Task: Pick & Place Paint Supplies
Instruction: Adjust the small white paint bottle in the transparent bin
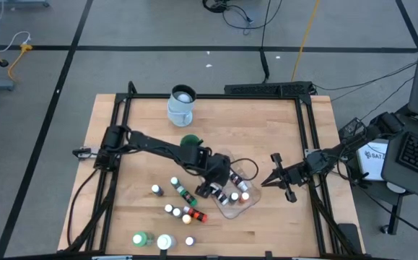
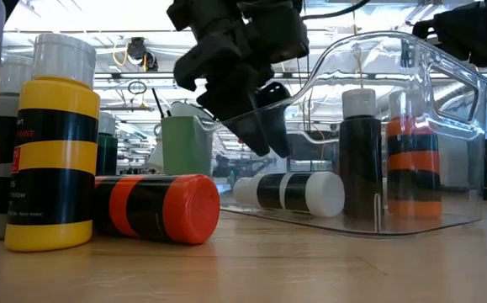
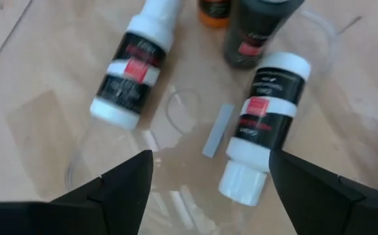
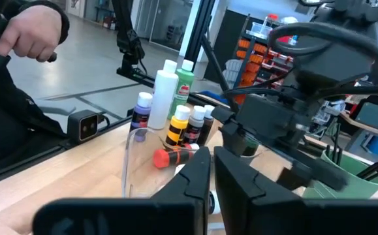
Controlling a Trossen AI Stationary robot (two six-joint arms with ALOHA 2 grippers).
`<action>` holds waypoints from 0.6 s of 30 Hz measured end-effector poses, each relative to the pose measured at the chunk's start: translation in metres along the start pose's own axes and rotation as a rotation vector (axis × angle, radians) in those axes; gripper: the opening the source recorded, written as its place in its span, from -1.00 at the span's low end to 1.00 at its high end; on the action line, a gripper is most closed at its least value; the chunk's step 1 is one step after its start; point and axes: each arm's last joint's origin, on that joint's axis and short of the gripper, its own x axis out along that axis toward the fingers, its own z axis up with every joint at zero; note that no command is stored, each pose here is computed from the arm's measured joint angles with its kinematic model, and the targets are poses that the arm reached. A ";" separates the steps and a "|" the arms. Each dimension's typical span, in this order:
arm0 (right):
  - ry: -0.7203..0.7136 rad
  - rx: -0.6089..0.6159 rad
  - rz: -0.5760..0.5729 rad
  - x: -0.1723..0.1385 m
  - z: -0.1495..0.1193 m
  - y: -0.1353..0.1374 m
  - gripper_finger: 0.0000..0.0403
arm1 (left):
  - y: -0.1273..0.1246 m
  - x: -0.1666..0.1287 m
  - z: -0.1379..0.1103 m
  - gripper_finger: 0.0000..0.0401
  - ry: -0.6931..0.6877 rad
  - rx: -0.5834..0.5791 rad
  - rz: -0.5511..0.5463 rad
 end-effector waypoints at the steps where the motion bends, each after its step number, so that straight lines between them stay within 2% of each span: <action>1: 0.000 0.000 0.000 0.000 0.000 0.000 -0.94 | -0.001 0.000 0.001 0.54 0.000 0.003 -0.004; 11: -0.001 -0.002 0.000 0.000 0.000 0.000 -0.94 | -0.001 0.010 0.001 0.55 -0.017 0.027 -0.023; 18: -0.001 -0.006 -0.001 0.000 0.000 0.000 -0.94 | 0.003 0.012 0.004 0.55 -0.030 0.081 0.067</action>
